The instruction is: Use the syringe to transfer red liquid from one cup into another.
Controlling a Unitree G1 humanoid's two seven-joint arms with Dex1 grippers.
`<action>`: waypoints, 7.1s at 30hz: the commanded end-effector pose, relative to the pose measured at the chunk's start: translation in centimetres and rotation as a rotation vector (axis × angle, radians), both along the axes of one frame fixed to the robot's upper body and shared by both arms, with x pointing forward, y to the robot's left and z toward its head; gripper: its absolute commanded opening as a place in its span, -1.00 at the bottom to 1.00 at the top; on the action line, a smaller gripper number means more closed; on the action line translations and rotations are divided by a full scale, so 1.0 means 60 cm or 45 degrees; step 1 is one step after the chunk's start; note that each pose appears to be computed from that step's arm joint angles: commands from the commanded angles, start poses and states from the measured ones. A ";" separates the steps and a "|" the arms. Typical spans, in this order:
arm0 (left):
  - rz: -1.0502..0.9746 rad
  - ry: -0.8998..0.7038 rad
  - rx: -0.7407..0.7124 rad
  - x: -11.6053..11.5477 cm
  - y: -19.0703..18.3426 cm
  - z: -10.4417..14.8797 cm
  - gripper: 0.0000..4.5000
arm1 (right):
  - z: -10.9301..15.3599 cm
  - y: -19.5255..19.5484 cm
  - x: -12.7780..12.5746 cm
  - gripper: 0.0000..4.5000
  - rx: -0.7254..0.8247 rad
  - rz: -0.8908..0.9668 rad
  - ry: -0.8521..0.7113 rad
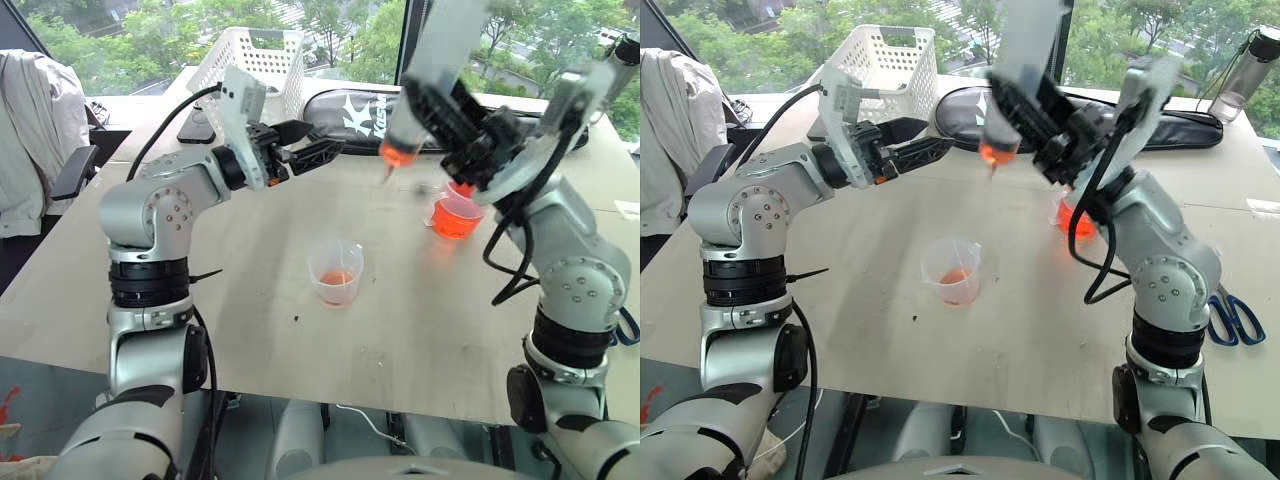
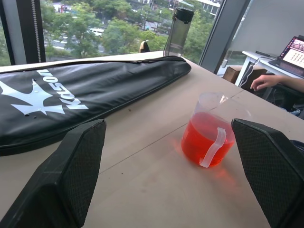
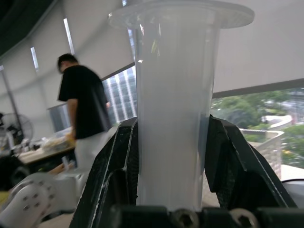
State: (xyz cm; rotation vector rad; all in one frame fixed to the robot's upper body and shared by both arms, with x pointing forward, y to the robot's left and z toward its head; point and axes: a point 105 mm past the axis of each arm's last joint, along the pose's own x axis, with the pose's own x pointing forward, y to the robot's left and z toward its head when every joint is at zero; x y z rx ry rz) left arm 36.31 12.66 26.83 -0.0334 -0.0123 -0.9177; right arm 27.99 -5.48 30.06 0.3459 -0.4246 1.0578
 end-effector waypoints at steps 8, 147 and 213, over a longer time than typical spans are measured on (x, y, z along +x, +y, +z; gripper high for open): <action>-0.155 -0.140 0.047 -0.047 0.014 0.051 0.90 | -0.093 0.041 -0.021 -0.35 -0.105 0.286 0.093; -0.426 0.060 0.004 -0.131 -0.019 0.013 0.93 | -0.092 0.093 -0.004 -0.36 -0.266 0.295 -0.157; 0.356 0.938 0.197 -0.009 0.176 -0.156 0.99 | -0.191 -0.141 -0.152 1.00 -0.897 0.048 -0.002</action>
